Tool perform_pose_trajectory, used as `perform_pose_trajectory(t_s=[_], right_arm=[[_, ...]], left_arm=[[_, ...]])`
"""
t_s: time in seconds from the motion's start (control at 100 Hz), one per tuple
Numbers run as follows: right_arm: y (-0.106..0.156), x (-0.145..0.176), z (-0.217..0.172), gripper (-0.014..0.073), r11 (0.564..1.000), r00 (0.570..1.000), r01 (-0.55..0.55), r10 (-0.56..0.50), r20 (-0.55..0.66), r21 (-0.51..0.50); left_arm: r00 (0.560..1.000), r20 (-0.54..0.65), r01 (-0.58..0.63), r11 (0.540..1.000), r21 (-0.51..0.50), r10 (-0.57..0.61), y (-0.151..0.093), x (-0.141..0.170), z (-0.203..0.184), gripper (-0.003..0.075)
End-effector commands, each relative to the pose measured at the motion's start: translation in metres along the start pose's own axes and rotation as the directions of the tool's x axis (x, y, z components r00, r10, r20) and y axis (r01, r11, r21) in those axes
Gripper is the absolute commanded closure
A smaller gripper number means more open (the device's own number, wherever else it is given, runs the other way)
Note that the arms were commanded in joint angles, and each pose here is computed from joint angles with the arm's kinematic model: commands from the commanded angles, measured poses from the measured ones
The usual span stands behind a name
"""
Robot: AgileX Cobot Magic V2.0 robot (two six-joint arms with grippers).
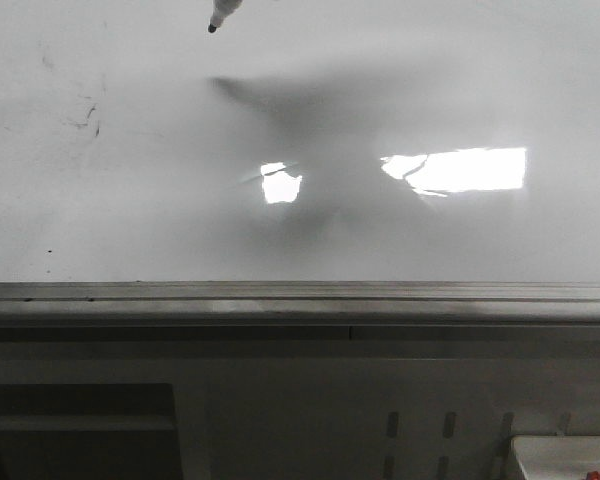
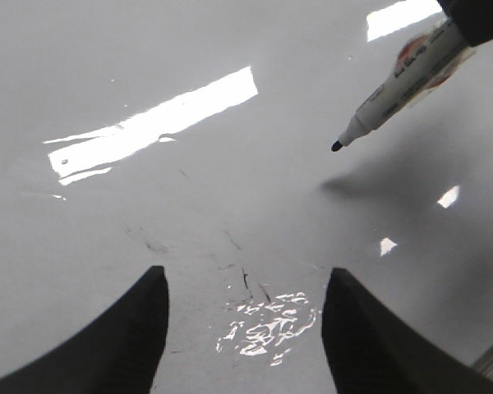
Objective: Write number 4 on whiteboard
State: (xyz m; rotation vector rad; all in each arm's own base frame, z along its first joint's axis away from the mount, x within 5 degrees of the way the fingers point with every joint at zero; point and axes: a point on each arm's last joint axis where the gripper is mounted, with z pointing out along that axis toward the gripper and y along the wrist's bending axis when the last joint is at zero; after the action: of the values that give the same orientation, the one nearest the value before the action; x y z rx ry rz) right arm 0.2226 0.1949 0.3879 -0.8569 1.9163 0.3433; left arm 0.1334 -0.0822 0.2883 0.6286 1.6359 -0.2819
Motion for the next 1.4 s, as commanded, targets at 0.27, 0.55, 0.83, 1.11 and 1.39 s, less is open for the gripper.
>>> perform_pose_trajectory(t_s=[0.27,0.55,0.83,1.11,1.39], right_arm=[[-0.011,-0.01,-0.001,0.0661,0.999,1.0,0.0,0.0,0.025,0.033],[0.006,0.012,0.016,0.0661,0.999,0.998,-0.011,0.009,-0.065,-0.031],[-0.015,0.017,-0.015,0.0659,0.999,0.993,-0.038,0.041,-0.113,0.032],[-0.013,0.003,-0.032,0.0659,0.998,0.998,-0.054,0.054,-0.027,0.022],[-0.013,-0.021,-0.035,0.0659,0.999,0.996,-0.021,0.017,0.089,0.038]], left_arm=[[0.993,0.114,0.027,1.0,-0.006,-0.026,0.002,-0.018,-0.002,0.0333],[0.993,0.112,0.027,1.0,-0.006,-0.026,0.002,-0.017,-0.002,0.0333],[0.994,0.109,0.027,1.0,-0.006,-0.026,0.002,-0.017,-0.002,0.0334],[0.994,0.109,0.027,1.0,-0.006,-0.026,0.002,-0.017,-0.002,0.0334],[0.994,0.109,0.027,1.0,-0.006,-0.026,0.002,-0.017,-0.002,0.0334]])
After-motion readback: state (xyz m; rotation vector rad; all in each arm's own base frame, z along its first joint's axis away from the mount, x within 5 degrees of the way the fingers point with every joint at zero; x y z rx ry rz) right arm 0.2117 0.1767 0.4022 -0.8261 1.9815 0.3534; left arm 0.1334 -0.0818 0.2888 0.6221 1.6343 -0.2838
